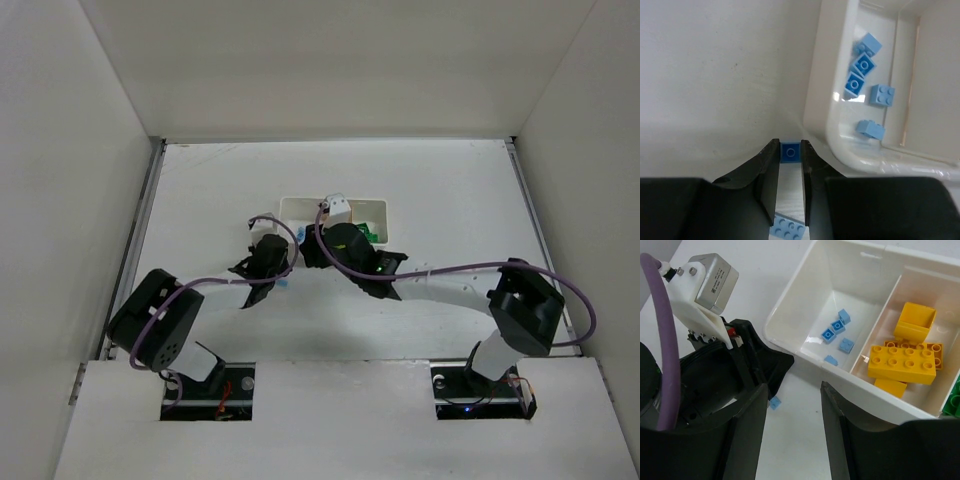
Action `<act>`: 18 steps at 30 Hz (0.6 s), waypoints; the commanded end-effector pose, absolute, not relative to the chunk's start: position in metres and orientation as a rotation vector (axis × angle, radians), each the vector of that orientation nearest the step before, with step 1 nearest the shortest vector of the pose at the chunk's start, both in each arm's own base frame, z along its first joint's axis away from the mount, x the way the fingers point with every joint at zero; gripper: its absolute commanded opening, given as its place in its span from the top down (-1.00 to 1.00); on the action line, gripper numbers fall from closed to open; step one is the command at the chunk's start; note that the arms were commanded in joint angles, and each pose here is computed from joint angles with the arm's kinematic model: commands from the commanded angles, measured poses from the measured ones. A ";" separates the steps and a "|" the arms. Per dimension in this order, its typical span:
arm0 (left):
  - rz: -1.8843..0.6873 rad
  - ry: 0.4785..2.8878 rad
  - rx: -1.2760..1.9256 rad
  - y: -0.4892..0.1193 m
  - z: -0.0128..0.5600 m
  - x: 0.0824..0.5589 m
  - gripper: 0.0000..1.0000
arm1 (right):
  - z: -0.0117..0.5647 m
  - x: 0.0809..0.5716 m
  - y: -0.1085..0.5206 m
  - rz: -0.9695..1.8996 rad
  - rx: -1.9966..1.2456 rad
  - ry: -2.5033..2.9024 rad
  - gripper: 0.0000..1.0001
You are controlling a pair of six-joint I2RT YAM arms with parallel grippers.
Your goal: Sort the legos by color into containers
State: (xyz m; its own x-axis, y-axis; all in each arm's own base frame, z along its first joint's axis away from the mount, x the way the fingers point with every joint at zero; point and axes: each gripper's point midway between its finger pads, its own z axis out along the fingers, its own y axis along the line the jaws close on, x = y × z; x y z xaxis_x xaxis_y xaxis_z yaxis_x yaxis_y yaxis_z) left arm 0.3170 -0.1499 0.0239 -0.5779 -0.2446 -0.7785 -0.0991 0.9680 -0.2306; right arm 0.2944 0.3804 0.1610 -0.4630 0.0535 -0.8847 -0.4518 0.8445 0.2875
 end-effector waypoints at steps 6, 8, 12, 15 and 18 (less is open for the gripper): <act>-0.296 2.080 -0.186 -0.164 0.093 0.290 0.77 | 0.185 0.283 0.361 0.648 -0.215 1.893 -0.04; -0.345 2.040 -0.185 -0.170 0.117 0.286 0.75 | 0.180 0.278 0.355 0.653 -0.204 1.901 -0.02; -0.429 1.957 -0.184 -0.184 0.161 0.295 0.73 | 0.169 0.269 0.342 0.658 -0.173 1.917 0.13; -0.438 1.934 -0.170 -0.195 0.174 0.314 0.72 | 0.159 0.263 0.339 0.662 -0.171 1.940 0.21; -0.427 1.933 -0.152 -0.205 0.175 0.339 0.70 | 0.152 0.252 0.345 0.673 -0.224 1.952 0.22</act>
State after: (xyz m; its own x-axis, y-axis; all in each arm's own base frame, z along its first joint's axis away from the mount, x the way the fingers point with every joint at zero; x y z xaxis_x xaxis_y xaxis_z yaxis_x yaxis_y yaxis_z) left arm 0.3178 -0.1969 0.1629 -0.4187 -0.3115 -0.8530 0.0699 0.9255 -0.3723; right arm 0.2594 0.3324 0.1353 -0.4922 0.0830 -0.8665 -0.4043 0.8597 0.3120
